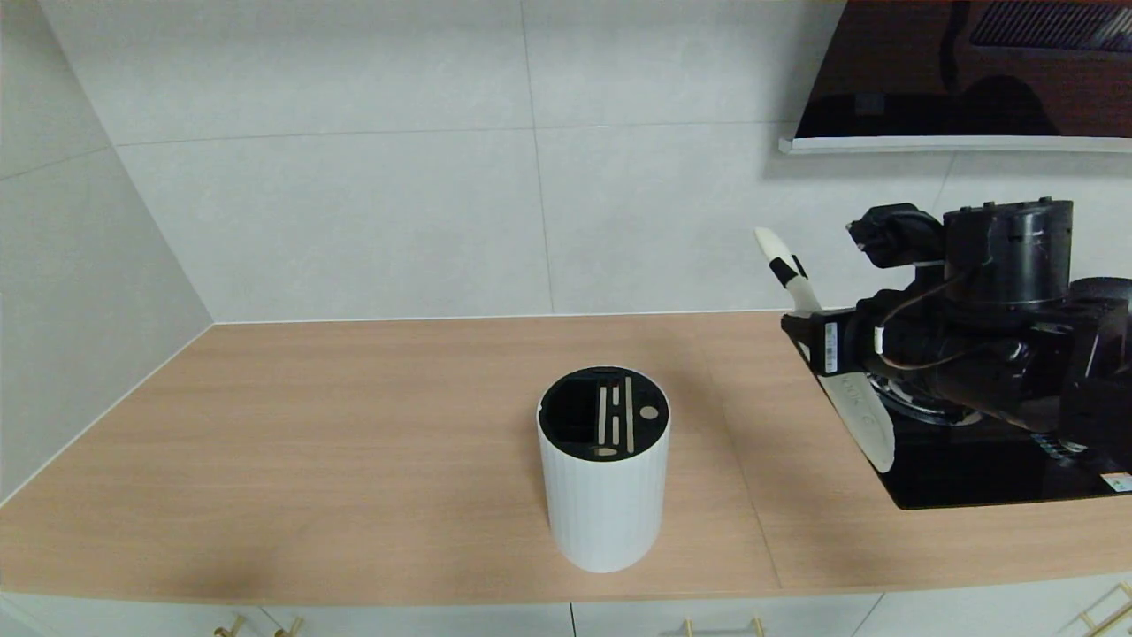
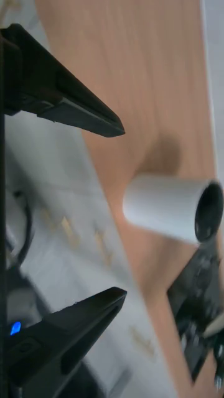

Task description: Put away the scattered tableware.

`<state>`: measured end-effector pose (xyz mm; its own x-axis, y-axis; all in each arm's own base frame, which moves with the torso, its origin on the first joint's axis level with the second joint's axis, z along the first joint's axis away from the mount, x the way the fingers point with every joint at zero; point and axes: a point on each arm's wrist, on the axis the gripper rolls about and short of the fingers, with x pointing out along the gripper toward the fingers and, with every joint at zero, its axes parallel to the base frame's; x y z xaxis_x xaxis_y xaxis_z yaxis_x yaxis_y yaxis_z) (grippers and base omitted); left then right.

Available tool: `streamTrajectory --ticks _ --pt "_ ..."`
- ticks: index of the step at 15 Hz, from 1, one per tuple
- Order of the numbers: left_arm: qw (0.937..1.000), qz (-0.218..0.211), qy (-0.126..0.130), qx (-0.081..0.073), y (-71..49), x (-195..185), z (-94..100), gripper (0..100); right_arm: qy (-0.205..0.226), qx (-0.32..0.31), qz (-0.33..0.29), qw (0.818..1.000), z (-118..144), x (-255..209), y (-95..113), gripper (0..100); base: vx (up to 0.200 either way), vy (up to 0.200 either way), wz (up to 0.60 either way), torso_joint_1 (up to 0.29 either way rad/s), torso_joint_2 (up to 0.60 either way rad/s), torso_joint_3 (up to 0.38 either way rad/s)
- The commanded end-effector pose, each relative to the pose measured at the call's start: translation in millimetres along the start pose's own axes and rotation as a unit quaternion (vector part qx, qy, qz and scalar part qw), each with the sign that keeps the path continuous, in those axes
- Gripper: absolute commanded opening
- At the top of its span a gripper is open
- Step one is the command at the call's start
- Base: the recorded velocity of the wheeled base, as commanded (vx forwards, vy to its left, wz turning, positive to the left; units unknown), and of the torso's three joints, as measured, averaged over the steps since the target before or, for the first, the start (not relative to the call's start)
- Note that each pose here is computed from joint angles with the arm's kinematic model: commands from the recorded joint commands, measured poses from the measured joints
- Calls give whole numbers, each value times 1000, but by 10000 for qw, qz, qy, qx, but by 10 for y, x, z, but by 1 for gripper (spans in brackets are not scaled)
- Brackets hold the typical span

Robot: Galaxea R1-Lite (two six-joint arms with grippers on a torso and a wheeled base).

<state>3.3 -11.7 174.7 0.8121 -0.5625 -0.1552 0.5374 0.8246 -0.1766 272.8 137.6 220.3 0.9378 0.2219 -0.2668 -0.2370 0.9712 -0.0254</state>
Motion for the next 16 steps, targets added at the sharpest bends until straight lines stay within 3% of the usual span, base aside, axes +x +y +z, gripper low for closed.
streamTrajectory --ticks 1,4,6,7,8,10,11,12,13,14,16 --pt "9952 -571 704 -374 216 589 741 100 -143 -47 250 9996 160 -62 216 0 0 0 0 0 0 0" --pt "9915 -822 920 -415 321 1003 1024 100 -157 -120 447 9988 152 -149 396 0 0 0 0 0 0 0" --pt "9882 -1002 1008 -576 323 1154 1024 100 -183 -134 760 9968 151 -247 574 0 0 0 0 0 0 0" --pt "9809 -1285 1196 -833 262 1285 990 100 -209 -135 968 9950 145 -349 718 0 0 0 0 0 0 0" --pt "9774 -1397 1256 -971 233 1351 983 100 -221 -126 997 9947 140 -378 772 0 0 0 0 0 0 0" --pt "9666 -1756 1207 -1423 119 1498 1012 100 -191 29 1234 9922 110 -470 953 0 0 0 0 0 0 0" --pt "9603 -1867 1107 -1754 89 1574 1045 100 -163 61 1403 9900 90 -516 1050 0 0 0 0 0 0 0" --pt "9558 -1910 1062 -1968 79 1626 1062 100 -150 78 1469 9890 81 -536 1086 0 0 0 0 0 0 0" --pt "9436 -2030 925 -2446 56 1737 1093 100 -139 176 1619 9865 72 -583 1168 0 0 0 0 0 0 0" --pt "9370 -2069 755 -2710 61 1803 1102 100 -133 209 1709 9850 63 -613 1215 0 0 0 0 0 0 0" --pt "9301 -2134 377 -2967 78 1931 1069 100 -86 279 1831 9827 38 -630 1296 0 0 0 0 0 0 0"
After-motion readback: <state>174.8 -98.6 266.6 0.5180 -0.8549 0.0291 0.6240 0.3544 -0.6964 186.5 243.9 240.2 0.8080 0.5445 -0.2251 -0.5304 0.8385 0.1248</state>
